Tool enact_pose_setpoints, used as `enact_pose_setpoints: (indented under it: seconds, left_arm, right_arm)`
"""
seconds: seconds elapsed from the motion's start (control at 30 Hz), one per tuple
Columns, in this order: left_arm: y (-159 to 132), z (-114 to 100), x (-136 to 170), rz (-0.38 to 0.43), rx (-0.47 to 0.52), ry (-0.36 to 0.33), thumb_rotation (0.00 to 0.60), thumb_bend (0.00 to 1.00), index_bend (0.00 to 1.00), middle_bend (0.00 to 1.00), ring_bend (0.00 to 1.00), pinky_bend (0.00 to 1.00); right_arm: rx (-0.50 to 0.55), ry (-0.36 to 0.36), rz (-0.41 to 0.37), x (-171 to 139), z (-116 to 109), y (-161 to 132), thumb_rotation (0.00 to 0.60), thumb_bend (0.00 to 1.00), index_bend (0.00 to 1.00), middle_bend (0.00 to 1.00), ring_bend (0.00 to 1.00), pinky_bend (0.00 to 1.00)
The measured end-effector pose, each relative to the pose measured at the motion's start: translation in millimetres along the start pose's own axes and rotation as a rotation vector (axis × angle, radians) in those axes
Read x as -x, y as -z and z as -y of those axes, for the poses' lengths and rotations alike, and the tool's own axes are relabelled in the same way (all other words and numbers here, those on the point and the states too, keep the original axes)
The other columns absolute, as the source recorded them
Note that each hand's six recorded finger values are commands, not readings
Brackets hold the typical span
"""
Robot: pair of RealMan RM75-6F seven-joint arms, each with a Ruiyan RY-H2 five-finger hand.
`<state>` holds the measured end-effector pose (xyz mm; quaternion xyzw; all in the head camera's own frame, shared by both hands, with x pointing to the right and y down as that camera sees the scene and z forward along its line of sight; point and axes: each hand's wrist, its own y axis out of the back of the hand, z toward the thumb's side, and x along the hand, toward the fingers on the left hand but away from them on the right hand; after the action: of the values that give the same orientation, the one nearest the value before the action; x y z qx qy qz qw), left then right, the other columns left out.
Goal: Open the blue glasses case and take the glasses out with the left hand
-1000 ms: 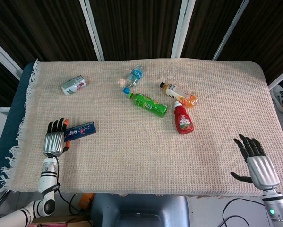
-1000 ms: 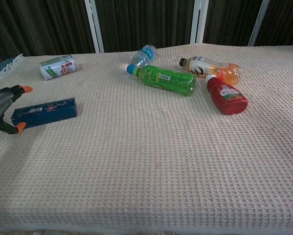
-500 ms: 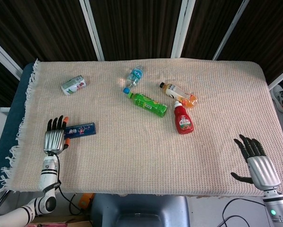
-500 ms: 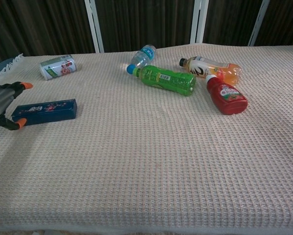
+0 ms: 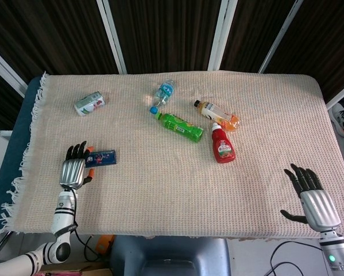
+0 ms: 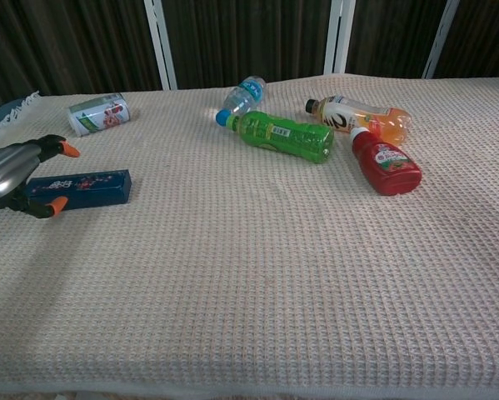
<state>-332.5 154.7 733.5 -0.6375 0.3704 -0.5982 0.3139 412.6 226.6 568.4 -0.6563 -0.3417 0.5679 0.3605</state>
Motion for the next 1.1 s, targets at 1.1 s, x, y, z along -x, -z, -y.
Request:
enact_pose_setpoints:
  seconds: [1.1]
  left_arm:
    - [-14.7,9.5,-16.5,-0.025,-0.048,0.039,0.6,0.41,0.41,0.0,0.0,0.0]
  right_arm:
    - [0.018,-0.001,0.001,-0.9,-3.7,3.3,0.6,0.15,0.0,0.0,0.0,0.0]
